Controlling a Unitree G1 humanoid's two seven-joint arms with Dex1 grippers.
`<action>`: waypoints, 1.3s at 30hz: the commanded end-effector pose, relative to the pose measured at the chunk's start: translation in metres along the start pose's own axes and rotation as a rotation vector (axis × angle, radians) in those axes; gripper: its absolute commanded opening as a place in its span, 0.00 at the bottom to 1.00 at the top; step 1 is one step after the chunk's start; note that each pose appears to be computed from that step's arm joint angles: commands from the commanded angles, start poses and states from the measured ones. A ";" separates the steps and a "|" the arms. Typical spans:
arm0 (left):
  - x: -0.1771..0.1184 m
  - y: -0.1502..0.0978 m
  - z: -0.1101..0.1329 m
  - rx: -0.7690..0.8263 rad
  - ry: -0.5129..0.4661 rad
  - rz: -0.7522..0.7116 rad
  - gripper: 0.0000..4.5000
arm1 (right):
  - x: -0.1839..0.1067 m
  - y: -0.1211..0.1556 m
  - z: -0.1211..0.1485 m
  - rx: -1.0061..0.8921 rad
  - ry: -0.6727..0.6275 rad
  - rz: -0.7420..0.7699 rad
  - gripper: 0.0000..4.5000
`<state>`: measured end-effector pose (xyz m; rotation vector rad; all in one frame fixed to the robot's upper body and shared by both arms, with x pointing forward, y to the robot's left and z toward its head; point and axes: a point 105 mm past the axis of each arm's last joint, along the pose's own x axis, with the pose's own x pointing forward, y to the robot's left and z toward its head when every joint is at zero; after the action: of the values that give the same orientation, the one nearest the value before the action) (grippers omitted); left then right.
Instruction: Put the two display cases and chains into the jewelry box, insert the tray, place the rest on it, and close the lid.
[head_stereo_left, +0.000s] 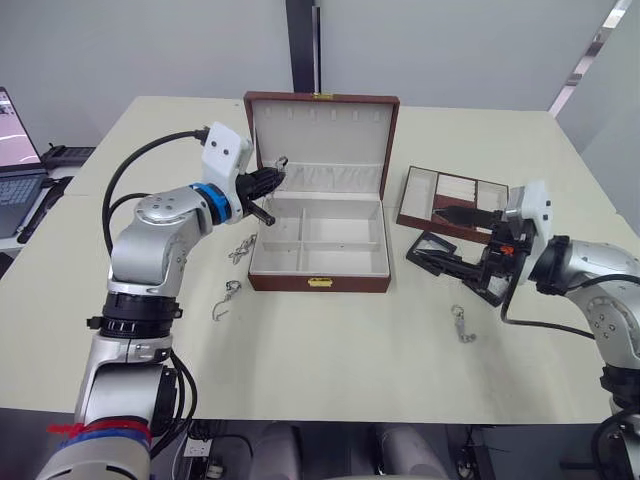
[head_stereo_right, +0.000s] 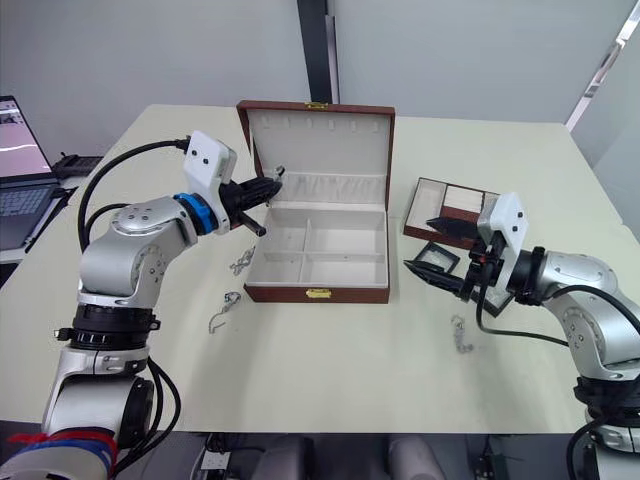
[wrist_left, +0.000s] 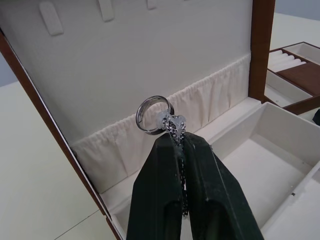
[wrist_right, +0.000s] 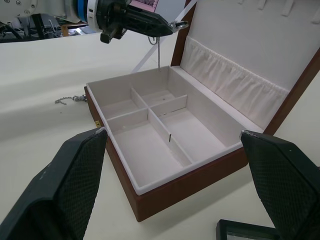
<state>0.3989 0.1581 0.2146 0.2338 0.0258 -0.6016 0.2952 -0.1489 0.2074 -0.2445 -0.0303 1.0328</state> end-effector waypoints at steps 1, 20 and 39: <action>0.004 -0.004 0.000 0.021 -0.014 0.001 0.01 | -0.005 0.002 0.012 -0.029 -0.028 -0.004 1.00; 0.007 -0.013 -0.022 -0.034 0.019 0.016 0.12 | -0.001 -0.001 0.014 -0.026 -0.025 0.015 1.00; 0.001 -0.051 -0.002 -0.059 -0.051 -0.183 1.00 | -0.003 -0.002 0.012 -0.019 -0.019 0.011 1.00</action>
<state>0.3777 0.1222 0.1868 0.1546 0.0645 -0.7474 0.2948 -0.1479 0.2097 -0.2275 -0.0208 1.0501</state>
